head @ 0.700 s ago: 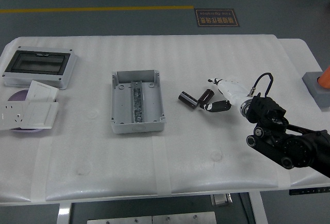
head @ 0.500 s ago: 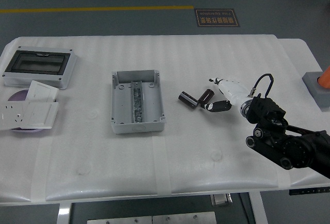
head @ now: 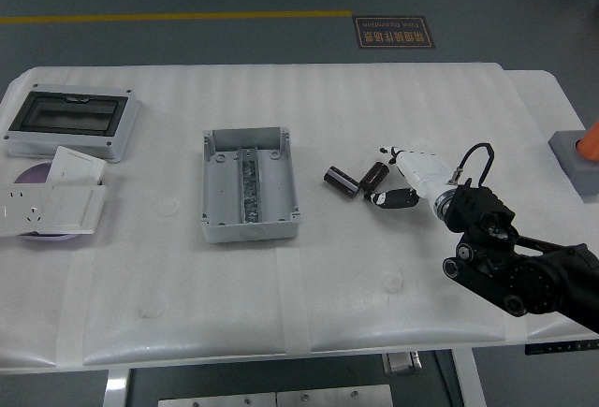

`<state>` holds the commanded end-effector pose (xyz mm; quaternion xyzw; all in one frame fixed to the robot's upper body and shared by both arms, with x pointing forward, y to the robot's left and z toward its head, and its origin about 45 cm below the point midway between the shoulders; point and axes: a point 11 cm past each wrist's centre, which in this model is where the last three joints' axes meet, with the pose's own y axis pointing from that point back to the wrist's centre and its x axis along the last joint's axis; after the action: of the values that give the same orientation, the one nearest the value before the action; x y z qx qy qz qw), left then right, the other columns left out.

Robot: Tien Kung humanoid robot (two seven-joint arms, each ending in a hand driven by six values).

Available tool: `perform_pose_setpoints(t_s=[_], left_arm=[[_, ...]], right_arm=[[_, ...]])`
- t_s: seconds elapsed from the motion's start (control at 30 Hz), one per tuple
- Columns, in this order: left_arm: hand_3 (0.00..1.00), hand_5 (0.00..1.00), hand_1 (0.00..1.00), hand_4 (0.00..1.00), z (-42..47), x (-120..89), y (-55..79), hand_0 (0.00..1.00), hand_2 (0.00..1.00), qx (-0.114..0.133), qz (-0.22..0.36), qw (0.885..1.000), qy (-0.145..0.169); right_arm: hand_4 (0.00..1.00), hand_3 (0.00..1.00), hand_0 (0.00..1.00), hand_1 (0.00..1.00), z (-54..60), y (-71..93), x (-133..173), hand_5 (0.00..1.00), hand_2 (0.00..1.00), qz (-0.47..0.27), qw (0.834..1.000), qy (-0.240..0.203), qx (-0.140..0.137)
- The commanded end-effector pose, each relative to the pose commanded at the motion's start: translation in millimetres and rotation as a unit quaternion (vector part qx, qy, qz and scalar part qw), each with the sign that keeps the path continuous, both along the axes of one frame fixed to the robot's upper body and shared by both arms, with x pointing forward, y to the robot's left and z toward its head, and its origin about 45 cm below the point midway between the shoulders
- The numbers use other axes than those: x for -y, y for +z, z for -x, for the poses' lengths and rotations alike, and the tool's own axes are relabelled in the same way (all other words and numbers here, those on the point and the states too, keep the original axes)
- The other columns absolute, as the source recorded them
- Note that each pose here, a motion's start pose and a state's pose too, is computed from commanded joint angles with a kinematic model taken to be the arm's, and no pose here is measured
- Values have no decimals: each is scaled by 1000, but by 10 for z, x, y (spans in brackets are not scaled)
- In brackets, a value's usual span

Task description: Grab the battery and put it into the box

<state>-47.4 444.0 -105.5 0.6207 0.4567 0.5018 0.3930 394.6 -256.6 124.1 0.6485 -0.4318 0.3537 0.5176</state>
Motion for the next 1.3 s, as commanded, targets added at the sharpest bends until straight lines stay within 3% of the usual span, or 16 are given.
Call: perform_pose_setpoints(t_s=[0.03, 0.6, 0.63, 0.8, 0.83, 1.3], left_arm=[[658, 344, 668, 665, 1, 0, 0, 660, 619, 0, 0, 1000, 0], [659, 344, 668, 665, -11, 1, -2, 660, 619, 4, -1, 1000, 1], [658, 344, 668, 665, -12, 1, -2, 659, 619, 4, -1, 1000, 1], [658, 344, 668, 665, -15, 1, -2, 659, 619, 5, -2, 1000, 1], [659, 344, 666, 666, -14, 2, -3, 659, 619, 5, -2, 1000, 1], [660, 344, 666, 667, -21, 4, -5, 659, 619, 8, -3, 1000, 0]], right_arm=[[845, 843, 757, 758, 1, -2, 2, 526, 680, -1, 1000, -1, 1], [834, 782, 747, 736, 24, -6, -47, 533, 642, -13, 1000, 5, 12], [798, 676, 729, 715, 28, -10, -52, 506, 592, -14, 1000, 5, 12], [798, 676, 729, 715, 47, -32, -79, 506, 592, -15, 1000, 10, 10], [705, 551, 710, 688, 49, -34, -83, 439, 547, -15, 1000, 10, 10], [698, 496, 701, 666, 8, 101, -82, 449, 514, -23, 999, 17, 37]])
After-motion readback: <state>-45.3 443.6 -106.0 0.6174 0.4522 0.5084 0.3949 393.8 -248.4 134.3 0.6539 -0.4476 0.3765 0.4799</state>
